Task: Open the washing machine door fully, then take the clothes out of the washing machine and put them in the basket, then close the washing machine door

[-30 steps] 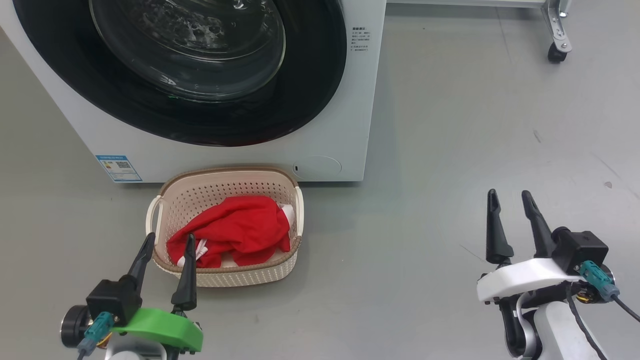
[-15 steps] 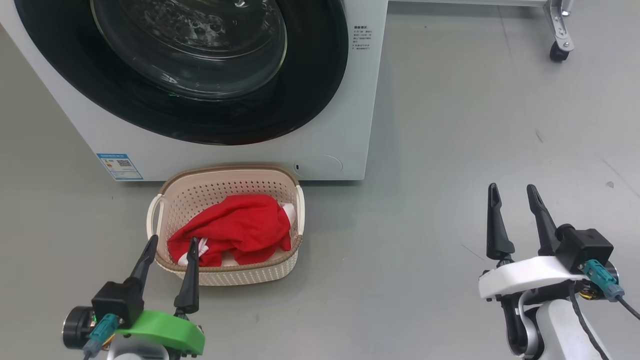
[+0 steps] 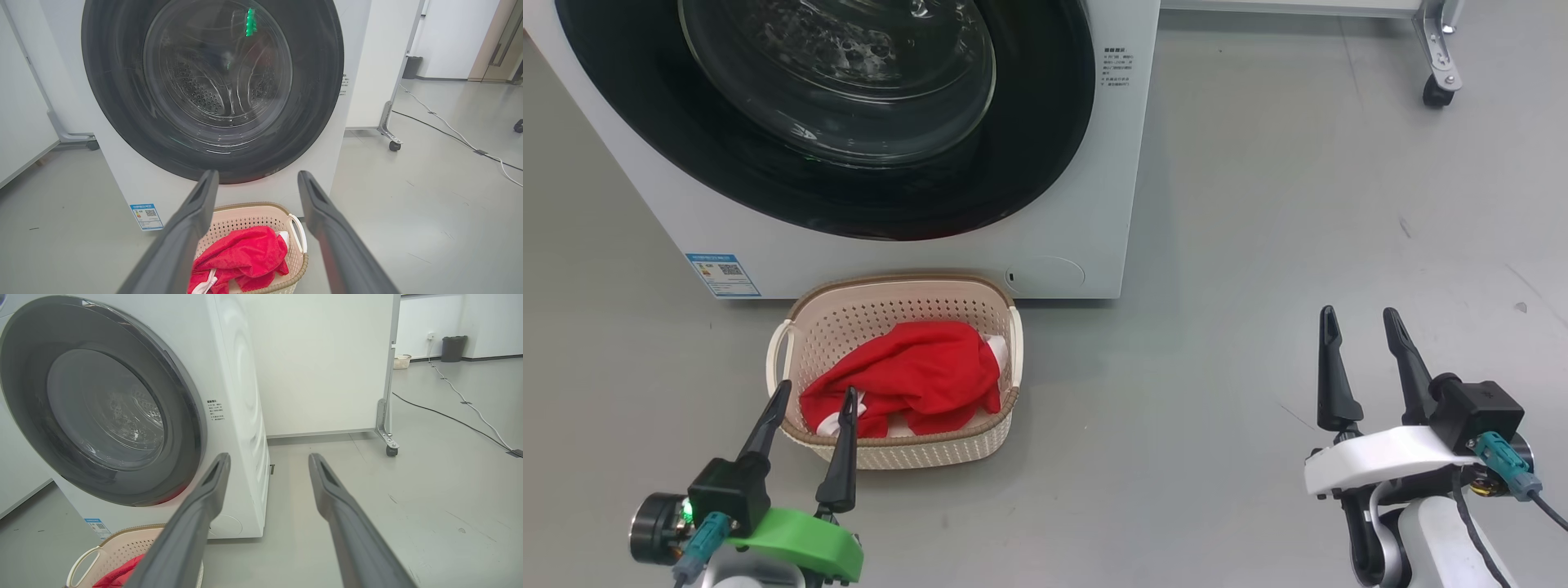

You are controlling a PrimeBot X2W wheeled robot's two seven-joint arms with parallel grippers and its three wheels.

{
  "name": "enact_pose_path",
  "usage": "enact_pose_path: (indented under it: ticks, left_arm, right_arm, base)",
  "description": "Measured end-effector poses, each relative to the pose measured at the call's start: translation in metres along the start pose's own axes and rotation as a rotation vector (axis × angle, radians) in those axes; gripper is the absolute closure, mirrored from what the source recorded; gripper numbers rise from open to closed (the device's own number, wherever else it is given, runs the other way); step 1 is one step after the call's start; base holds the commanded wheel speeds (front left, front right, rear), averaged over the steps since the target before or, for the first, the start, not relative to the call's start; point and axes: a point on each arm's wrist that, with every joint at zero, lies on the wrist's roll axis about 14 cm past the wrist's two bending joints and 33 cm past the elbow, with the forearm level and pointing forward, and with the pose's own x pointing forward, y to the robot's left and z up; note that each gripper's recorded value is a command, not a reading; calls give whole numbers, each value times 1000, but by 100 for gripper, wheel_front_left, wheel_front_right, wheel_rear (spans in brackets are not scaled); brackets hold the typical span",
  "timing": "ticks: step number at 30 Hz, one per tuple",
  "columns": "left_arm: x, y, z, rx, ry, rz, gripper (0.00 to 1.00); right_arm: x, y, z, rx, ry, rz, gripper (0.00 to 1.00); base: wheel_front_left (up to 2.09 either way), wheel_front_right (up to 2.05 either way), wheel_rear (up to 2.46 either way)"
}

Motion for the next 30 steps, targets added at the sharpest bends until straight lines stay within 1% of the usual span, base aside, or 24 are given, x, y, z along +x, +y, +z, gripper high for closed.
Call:
enact_pose_path:
  ticks: [6,30]
  left_arm:
    - [-5,0,-6,-23,19,-1,0]
    - [-7,4,-2,-60,5,9,0]
  right_arm:
    - [-3,1,-2,-2,7,7,0]
    - [-6,4,-3,-5,9,11,0]
  base:
    - [0,0,0]
    - [0,0,0]
